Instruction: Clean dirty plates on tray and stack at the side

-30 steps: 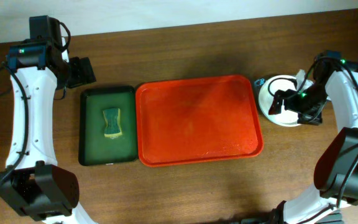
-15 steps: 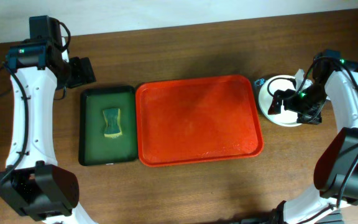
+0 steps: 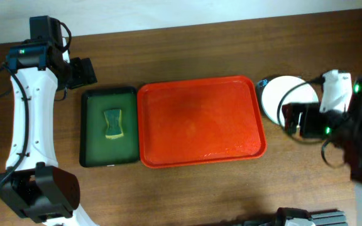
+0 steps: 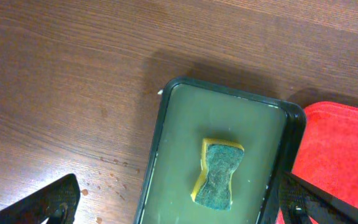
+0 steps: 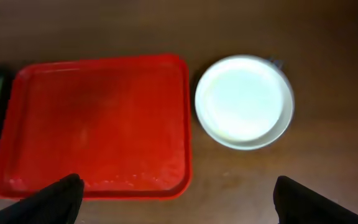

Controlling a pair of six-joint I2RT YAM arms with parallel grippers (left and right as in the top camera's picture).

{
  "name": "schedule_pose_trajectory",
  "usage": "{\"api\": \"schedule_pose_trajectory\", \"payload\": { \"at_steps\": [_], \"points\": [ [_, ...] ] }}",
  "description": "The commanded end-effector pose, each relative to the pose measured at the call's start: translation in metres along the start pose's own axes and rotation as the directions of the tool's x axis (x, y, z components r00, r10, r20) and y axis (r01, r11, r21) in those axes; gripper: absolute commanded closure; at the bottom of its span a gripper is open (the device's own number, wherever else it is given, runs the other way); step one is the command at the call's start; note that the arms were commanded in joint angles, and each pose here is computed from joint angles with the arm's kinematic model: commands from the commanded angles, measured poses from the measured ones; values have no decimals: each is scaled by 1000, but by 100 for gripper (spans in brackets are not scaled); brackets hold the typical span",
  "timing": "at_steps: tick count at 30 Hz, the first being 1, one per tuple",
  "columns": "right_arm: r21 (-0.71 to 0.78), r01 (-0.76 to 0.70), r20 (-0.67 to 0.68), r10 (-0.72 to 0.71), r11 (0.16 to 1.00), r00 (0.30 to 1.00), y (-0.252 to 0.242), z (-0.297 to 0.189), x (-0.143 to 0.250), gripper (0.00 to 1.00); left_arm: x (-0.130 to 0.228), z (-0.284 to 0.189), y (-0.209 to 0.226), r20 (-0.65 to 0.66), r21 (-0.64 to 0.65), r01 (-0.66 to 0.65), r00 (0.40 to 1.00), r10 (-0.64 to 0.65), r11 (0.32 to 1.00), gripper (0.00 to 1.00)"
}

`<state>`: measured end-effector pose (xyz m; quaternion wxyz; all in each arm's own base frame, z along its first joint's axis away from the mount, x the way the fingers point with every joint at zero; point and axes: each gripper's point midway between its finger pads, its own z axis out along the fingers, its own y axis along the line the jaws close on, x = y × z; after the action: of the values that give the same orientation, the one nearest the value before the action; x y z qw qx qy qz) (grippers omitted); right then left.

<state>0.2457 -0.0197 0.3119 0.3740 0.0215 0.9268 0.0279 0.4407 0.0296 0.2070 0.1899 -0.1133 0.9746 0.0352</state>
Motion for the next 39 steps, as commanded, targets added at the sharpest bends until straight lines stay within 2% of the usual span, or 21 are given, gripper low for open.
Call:
{"api": "schedule_pose_trajectory", "payload": {
  "at_steps": [1,5,9,11,13,14,16,18,20,24,26,34,37,39],
  "points": [
    [69,123,118,-131,990,984,11,-40,3,2,-4,-11,-1,26,13,15,1000,-16,1000,1],
    [110,154,308,-181,982,934,15,-99,14,2,-4,-11,-1,26,13,15,1000,-16,1000,1],
    [116,152,379,-186,982,906,15,-128,37,2,-3,-11,-1,26,13,15,1000,-15,1000,1],
    [107,150,487,-184,983,854,19,-150,33,2,-4,-11,-1,26,14,15,1000,-15,1000,1],
    [86,162,690,-176,983,702,30,-192,14,1,-4,-11,-1,27,13,15,1000,-16,1000,1],
    [78,176,780,-170,981,602,37,-213,6,2,-4,-11,-1,26,13,15,1000,-16,1000,1],
    [79,195,880,-160,978,447,44,-239,-2,2,-4,-11,-1,26,13,15,1000,-15,1000,1],
    [96,199,955,-147,975,259,47,-255,-2,2,-4,-11,-1,26,13,15,1000,-15,1000,1],
    [107,195,975,-141,975,170,48,-249,-1,2,-3,-11,-1,26,13,15,1000,-16,1000,1],
    [116,183,990,-129,976,58,47,-216,-1,2,-4,-11,-1,27,13,15,1000,-15,1000,1],
    [117,182,990,-129,976,56,46,-184,-4,2,-3,-11,-1,26,13,15,1000,-15,1000,1],
    [91,175,910,-153,980,384,34,-12,30,2,-3,-11,-1,26,13,15,1000,-15,1000,1],
    [88,168,863,-159,982,480,28,36,52,1,-4,-11,-1,26,13,15,1000,-16,1000,1],
    [84,171,839,-162,982,519,27,55,62,2,-4,-11,-1,27,14,15,1000,-15,1000,1]
  ]
}}
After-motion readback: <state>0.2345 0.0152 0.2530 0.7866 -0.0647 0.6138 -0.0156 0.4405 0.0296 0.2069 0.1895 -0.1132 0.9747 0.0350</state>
